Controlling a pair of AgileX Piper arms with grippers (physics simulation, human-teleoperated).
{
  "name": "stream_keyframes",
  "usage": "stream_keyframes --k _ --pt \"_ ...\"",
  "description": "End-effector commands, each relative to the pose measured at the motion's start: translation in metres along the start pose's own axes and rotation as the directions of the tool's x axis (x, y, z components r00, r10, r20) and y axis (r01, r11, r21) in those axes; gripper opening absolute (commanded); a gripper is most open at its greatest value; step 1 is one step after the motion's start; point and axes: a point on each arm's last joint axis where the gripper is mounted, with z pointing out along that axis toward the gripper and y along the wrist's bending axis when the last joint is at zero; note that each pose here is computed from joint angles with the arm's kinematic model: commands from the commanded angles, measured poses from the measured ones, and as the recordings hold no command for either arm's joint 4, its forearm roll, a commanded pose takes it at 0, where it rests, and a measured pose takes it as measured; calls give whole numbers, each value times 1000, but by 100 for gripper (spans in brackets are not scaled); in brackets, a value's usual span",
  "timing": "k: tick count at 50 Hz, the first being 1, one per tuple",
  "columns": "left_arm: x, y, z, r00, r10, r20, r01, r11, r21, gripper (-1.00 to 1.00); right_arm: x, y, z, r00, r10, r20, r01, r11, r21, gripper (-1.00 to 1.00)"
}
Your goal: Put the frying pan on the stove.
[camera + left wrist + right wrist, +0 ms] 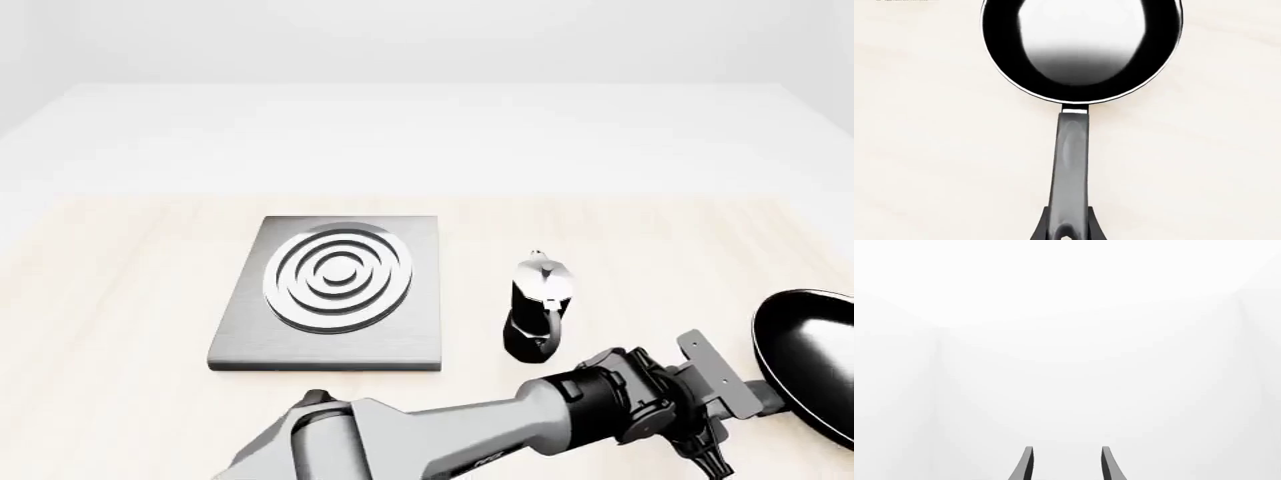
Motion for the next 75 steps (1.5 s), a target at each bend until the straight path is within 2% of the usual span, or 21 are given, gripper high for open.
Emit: stream_keyframes --k 1,3,16,35,60,75 --pt "-23 6 -23 996 -11 84 12 1000 -10 -100 0 -1 0 1000 -2 -3 2 1000 -3 100" --pt "-25 3 -28 995 -14 95 15 1000 -7 -100 0 -1 0 1000 -2 -3 2 1000 -4 100" --pt "-41 17 -48 987 -38 153 42 999 -26 -100 0 -4 0 1000 -3 -5 3 1000 -11 100" --pt "-48 34 -57 985 -40 165 49 998 -50 -100 0 -6 0 1000 -3 -5 2 1000 -18 100" --pt "-62 85 -82 982 -52 183 75 990 -123 -100 0 -6 0 1000 -4 -9 4 1000 -20 100" --pt "-70 105 -102 977 -57 205 89 984 -153 -100 0 -8 0 1000 -8 -12 8 1000 -26 100"
